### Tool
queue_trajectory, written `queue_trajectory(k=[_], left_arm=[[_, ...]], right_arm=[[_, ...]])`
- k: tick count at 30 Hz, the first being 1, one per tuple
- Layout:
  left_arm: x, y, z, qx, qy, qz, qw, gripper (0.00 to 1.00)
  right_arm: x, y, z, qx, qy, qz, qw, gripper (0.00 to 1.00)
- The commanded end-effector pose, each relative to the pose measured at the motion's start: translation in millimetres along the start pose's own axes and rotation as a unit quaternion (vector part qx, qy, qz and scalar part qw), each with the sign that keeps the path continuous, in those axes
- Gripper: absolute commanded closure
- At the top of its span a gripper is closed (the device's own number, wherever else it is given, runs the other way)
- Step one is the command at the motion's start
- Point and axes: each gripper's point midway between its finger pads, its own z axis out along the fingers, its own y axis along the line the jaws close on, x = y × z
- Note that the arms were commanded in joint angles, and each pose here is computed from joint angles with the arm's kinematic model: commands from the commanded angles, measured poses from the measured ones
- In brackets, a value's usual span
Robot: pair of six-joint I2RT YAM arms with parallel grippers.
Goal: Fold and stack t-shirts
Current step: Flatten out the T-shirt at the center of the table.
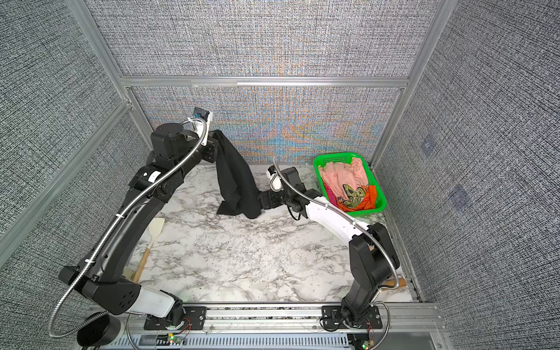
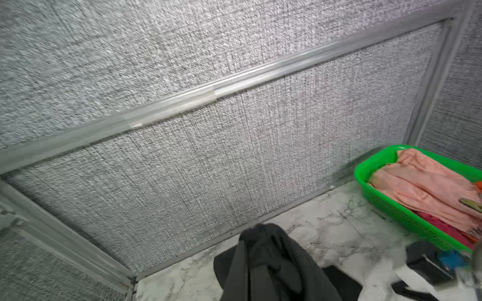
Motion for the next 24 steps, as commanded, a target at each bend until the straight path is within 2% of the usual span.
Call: queue_trajectory(k=[1, 5, 10, 11, 12, 13, 15, 17, 18, 24], left_arm=[[-10.4, -9.0, -9.9, 0.034, -0.017, -0.019, 0.999, 1.00], [-13.8, -9.6, -10.5, 0.039, -0.007, -0.034, 0.999, 1.00], [-18.7, -16.6, -11.7, 0.061, -0.014, -0.050, 0.997, 1.00], [-20.8, -17.9, -13.2, 0.066, -0.018, -0.053, 0.996, 1.00], [-23.2, -18.3, -14.6, 0.068, -0.021, -0.056, 0.996, 1.00], [-24.8, -17.4, -15.7, 0.068, -0.024, -0.056, 0.996, 1.00], [-25.5, -13.8, -17.9, 0.058, -0.025, -0.053, 0.997, 1.00], [-21.8, -8.3, -20.3, 0.043, -0.018, -0.044, 0.998, 1.00], [-18.1, -3.5, -21.4, 0.031, -0.013, -0.038, 0.999, 1.00], [23.1, 27.6, -20.8, -0.050, 0.043, 0.014, 0.998, 1.00]], right_arm=[[-24.9, 14.4, -6.6, -0.031, -0.036, -0.021, 0.999, 0.01], [-29.9, 33.3, -7.5, -0.071, -0.040, -0.029, 0.996, 0.02], [-10.7, 35.3, 15.1, -0.076, -0.005, -0.022, 0.997, 0.16], [-8.3, 35.3, 19.2, -0.078, 0.000, -0.021, 0.997, 0.22], [-7.2, 36.4, 22.5, -0.083, 0.003, -0.019, 0.996, 0.35], [-8.2, 37.8, 23.7, -0.087, 0.003, -0.019, 0.996, 0.52], [-11.7, 38.4, 20.8, -0.086, 0.003, -0.024, 0.996, 0.81], [-17.1, 36.8, 10.4, -0.078, -0.001, -0.033, 0.996, 0.97], [-18.9, 34.2, 3.5, -0.072, -0.002, -0.036, 0.997, 1.00], [-17.4, 17.8, -39.1, -0.061, 0.033, -0.051, 0.996, 1.00]])
